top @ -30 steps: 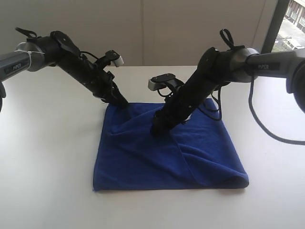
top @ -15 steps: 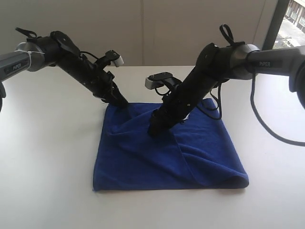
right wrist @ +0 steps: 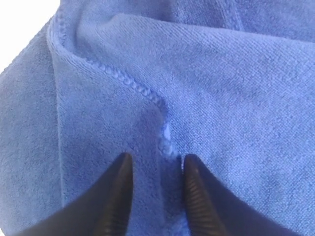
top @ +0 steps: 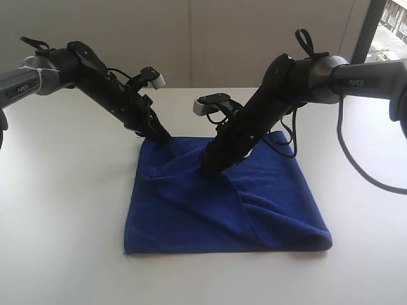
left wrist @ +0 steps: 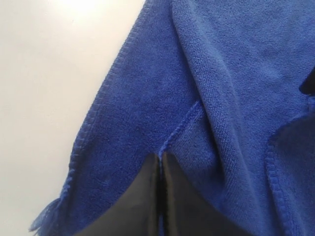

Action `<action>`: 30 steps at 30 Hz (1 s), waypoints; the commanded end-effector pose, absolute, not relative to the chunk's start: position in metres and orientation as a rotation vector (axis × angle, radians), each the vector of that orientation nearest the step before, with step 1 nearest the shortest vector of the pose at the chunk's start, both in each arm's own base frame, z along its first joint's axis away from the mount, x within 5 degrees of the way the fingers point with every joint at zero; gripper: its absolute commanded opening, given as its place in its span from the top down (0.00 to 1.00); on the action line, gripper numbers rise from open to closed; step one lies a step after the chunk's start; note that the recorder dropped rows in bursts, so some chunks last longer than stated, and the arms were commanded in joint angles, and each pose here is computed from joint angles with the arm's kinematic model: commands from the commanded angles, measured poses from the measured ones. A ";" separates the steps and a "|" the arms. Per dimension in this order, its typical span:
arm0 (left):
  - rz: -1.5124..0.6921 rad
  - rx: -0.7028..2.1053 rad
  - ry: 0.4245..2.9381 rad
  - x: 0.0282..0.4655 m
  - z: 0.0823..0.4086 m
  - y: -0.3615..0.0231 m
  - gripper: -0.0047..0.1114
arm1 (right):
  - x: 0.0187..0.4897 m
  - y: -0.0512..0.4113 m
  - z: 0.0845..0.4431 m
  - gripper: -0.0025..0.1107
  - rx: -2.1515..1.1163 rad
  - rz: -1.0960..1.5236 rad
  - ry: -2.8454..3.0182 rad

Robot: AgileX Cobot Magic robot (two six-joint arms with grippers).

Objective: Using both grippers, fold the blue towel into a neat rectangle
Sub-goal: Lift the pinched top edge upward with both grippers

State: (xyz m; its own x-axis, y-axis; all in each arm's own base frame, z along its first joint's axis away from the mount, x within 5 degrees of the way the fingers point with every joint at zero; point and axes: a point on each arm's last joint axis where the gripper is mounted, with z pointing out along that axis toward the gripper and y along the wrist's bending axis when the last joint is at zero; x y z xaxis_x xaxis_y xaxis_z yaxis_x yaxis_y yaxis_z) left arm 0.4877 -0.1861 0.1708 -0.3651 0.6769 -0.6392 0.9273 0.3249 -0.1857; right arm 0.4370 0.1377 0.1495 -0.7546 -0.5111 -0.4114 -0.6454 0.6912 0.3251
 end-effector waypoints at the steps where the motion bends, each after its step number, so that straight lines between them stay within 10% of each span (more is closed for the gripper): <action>1: -0.771 1.415 2.124 0.485 0.179 -0.190 0.96 | 0.437 0.139 0.156 0.74 -0.921 0.662 2.593; 7: -0.776 1.409 2.131 0.485 0.179 -0.190 0.96 | 0.438 0.139 0.156 0.98 -0.915 0.649 2.587; 30: -0.842 1.220 1.928 0.474 0.252 -0.220 0.96 | 0.378 0.104 0.325 0.98 -0.984 0.243 2.427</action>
